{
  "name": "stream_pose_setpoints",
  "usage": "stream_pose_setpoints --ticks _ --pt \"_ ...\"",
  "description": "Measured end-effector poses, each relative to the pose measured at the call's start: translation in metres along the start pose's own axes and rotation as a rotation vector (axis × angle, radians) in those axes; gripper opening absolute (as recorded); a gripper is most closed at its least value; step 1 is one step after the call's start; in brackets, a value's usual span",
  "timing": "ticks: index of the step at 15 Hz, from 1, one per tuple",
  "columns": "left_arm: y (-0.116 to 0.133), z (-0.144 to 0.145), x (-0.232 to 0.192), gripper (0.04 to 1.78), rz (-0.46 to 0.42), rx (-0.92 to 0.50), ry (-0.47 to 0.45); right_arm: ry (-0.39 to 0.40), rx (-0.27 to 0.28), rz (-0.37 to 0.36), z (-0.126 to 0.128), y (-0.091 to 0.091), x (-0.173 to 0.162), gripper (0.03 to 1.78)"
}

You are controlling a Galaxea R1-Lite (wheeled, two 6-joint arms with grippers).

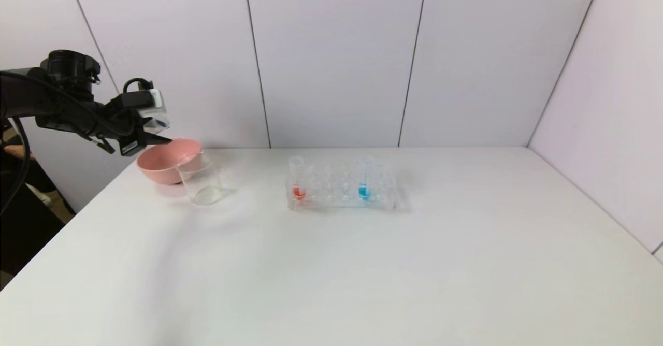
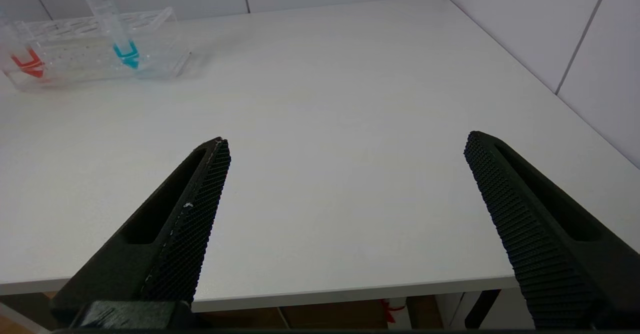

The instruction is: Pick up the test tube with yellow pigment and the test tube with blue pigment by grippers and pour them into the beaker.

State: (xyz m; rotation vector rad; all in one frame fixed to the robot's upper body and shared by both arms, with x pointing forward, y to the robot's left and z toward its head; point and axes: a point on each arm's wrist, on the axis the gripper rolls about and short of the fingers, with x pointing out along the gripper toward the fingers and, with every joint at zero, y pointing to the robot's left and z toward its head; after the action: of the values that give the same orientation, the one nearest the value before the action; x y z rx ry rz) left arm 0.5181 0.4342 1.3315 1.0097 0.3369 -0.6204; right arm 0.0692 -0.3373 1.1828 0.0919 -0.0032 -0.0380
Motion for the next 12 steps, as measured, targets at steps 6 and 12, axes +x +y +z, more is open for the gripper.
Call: stream_pose_setpoints --ticks 6,12 --pt "-0.0013 0.0039 0.0086 0.54 0.003 0.018 -0.006 0.000 0.000 0.000 0.0000 0.0000 0.0000 1.71" --pt "-0.0028 0.0039 0.0088 0.54 -0.011 0.025 -0.013 0.000 0.001 0.000 0.0000 0.0000 0.0000 1.71"
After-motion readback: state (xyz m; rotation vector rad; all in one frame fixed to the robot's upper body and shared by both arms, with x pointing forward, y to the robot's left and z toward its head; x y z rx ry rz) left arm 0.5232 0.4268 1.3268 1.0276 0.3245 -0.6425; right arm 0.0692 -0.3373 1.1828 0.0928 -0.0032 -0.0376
